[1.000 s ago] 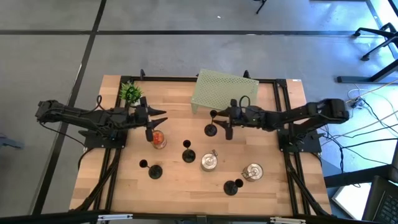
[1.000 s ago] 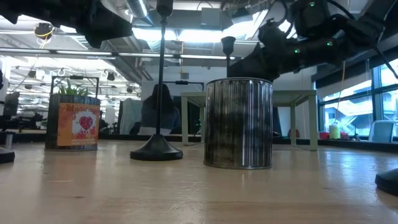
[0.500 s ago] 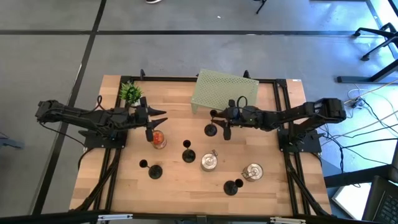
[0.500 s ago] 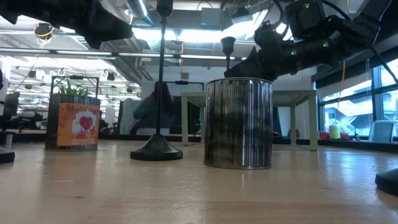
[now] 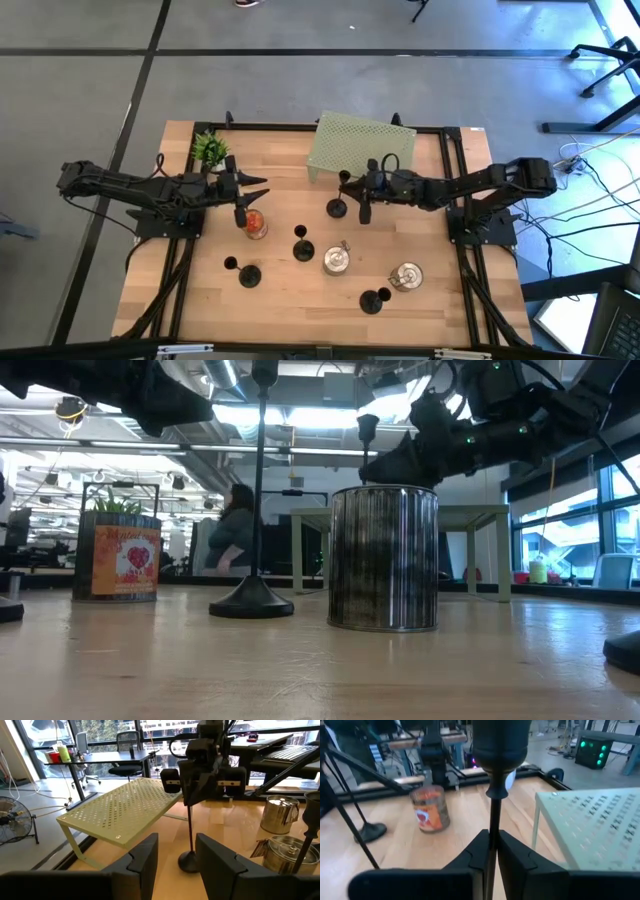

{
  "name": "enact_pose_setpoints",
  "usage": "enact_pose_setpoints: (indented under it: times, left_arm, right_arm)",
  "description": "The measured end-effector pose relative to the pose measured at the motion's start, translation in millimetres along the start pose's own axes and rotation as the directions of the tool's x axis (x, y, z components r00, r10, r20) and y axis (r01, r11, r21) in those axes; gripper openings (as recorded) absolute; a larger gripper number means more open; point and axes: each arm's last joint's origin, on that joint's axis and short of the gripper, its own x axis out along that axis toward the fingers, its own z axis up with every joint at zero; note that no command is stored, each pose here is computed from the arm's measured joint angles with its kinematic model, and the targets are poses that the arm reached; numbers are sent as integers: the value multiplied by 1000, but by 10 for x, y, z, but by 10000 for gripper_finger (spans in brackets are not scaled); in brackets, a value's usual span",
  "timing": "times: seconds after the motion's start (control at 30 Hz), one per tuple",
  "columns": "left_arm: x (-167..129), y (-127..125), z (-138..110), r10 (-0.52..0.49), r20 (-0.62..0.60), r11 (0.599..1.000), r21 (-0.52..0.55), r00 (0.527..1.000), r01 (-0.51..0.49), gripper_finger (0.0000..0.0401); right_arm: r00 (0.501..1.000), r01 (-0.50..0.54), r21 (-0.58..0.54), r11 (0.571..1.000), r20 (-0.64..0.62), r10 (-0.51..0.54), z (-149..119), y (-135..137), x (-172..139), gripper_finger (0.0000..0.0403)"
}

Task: Pick & Place candle stick holders
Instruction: Put the black candle holder on the shelf

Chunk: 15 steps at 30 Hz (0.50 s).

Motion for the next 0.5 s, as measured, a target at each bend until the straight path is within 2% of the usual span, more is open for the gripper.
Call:
enact_pose_setpoints:
  times: [0.23, 0.5]
  left_arm:
    - [0, 0, -1, 0, -1, 1000, 0, 1000, 0, 127]
    - [0, 0, -4, -1, -4, 1000, 0, 1000, 1, 127]
  right_arm:
    - [996, -72, 1, 997, 57, 72, 131, 96, 16, 37]
    - [982, -128, 21, 992, 145, 123, 469, 236, -51, 37]
